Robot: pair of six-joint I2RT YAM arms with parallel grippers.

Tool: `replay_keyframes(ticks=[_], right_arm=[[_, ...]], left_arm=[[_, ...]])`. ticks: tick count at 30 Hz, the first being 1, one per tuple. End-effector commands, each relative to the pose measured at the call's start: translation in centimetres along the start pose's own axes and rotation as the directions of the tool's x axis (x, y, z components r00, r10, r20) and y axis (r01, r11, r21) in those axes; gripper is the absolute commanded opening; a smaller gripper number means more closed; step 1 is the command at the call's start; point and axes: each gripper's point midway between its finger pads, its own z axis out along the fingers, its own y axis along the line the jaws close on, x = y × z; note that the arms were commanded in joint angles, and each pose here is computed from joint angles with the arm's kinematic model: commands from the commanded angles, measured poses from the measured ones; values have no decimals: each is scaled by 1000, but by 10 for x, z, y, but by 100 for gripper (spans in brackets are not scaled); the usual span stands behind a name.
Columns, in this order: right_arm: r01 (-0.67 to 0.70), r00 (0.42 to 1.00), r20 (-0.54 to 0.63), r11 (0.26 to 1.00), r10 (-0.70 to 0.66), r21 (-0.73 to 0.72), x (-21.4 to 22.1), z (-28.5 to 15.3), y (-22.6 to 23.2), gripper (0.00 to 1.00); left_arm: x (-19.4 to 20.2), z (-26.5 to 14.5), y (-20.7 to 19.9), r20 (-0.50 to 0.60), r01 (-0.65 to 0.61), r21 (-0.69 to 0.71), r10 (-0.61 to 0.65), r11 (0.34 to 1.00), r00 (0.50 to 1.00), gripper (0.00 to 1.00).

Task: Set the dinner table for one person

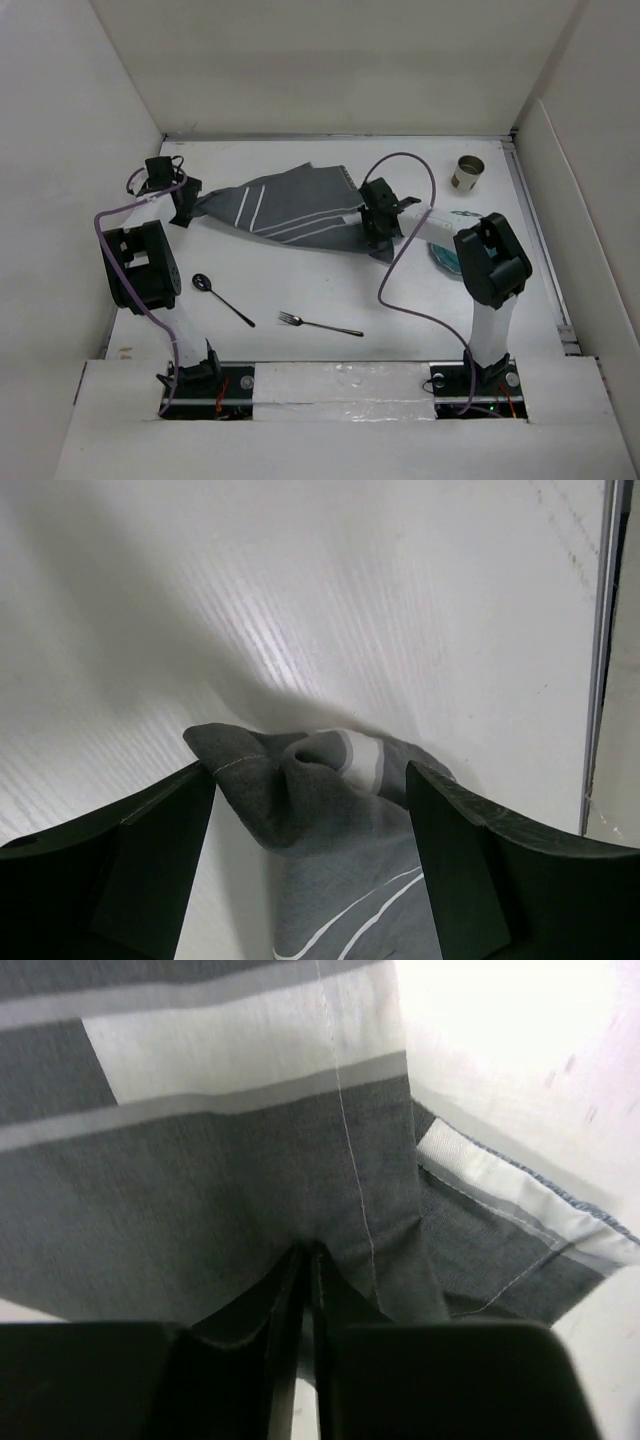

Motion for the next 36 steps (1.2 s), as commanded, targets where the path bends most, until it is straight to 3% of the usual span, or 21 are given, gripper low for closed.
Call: replay_keyframes(ticks=[1, 4, 8, 12, 17, 21, 28, 34, 36], right_arm=[[34, 987, -156, 999, -33, 4, 73, 2, -8, 10], [20, 980, -199, 999, -25, -25, 108, -6, -6, 6], [11, 980, -198, 998, -21, -56, 130, -25, 3, 5], [7, 984, -179, 996, -23, -91, 131, -47, 18, 5], [14, 992, -125, 991, -30, -132, 111, -69, 37, 12], [16, 996, -80, 991, -27, -134, 94, -73, 41, 19], [51, 999, -4, 982, -52, -183, 73, -93, 51, 29], [64, 996, 78, 980, -50, -187, 43, -114, 55, 34], [65, 993, 113, 982, -45, -180, 27, -123, 57, 35]], left_arm=[[-17, -3, -17, 36, -4, 33, 3, 999, 999, 73], [-14, -1, -17, 27, -1, 40, 0, 999, 1000, 67], [-9, -1, -14, 8, -1, 44, 1, 999, 1000, 67], [1, -4, -15, -34, 1, 72, 2, 997, 999, 67], [13, -16, -10, -86, 32, 72, -26, 997, 996, 70], [17, -28, -11, -128, 169, 112, -155, 979, 980, 70], [25, -15, -31, -232, 390, 101, -360, 915, 904, 70], [22, -12, -34, -232, 449, 72, -423, 891, 876, 68], [19, -10, -30, -203, 464, 51, -446, 884, 872, 61]])
